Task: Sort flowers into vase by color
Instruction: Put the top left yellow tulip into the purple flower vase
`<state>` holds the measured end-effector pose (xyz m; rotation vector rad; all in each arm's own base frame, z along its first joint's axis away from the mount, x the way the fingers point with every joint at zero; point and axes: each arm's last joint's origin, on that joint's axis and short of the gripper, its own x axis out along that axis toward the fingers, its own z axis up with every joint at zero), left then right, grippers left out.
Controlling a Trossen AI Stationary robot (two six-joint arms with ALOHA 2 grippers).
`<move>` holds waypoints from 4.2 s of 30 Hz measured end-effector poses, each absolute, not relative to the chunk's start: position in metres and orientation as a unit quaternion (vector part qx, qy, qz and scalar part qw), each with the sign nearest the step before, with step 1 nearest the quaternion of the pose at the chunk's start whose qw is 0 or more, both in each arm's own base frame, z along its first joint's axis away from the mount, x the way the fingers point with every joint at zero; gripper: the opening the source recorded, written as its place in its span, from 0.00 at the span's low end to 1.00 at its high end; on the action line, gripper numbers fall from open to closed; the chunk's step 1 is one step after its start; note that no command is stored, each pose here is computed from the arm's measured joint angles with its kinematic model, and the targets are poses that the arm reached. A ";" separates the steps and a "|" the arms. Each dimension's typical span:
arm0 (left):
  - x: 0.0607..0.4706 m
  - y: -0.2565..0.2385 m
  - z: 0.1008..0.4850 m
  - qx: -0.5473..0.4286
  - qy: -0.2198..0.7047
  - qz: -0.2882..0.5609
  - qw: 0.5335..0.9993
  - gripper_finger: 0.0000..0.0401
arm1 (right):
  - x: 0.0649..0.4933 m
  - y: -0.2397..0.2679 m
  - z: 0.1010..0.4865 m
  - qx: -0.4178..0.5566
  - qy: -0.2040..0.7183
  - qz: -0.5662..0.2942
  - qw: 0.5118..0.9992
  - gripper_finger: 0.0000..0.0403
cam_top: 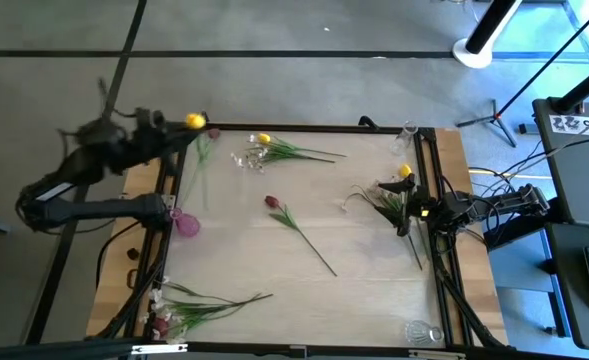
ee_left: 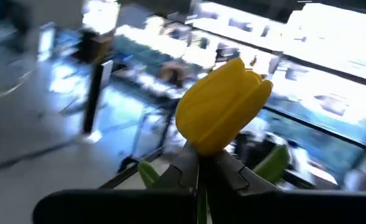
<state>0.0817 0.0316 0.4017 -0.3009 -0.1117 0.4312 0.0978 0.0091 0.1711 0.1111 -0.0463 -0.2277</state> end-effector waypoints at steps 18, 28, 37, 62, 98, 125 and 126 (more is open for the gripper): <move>-0.033 -0.015 0.383 -0.025 -0.131 0.078 0.988 0.01 | 0.098 0.009 0.171 0.055 -0.023 -0.114 0.992 0.88; -0.032 -0.014 0.374 -0.021 -0.085 0.098 0.991 0.01 | 0.098 0.009 0.171 0.055 -0.023 -0.113 0.992 0.88; -0.032 -0.014 0.377 -0.028 -0.102 0.095 0.990 0.01 | 0.098 0.009 0.171 0.055 -0.023 -0.114 0.992 0.88; -0.046 -0.021 0.379 -0.059 -0.072 0.058 0.994 0.01 | 0.098 0.009 0.171 0.055 -0.023 -0.114 0.992 0.88; -0.045 -0.022 0.374 -0.076 -0.047 0.042 0.995 0.01 | 0.098 0.009 0.171 0.055 -0.023 -0.113 0.992 0.88; -0.051 -0.024 0.338 -0.250 0.219 0.088 0.939 0.33 | 0.098 0.009 0.171 0.055 -0.023 -0.114 0.992 0.88; -0.050 -0.023 0.339 -0.253 0.244 0.099 0.931 0.34 | 0.098 0.009 0.171 0.055 -0.023 -0.114 0.992 0.88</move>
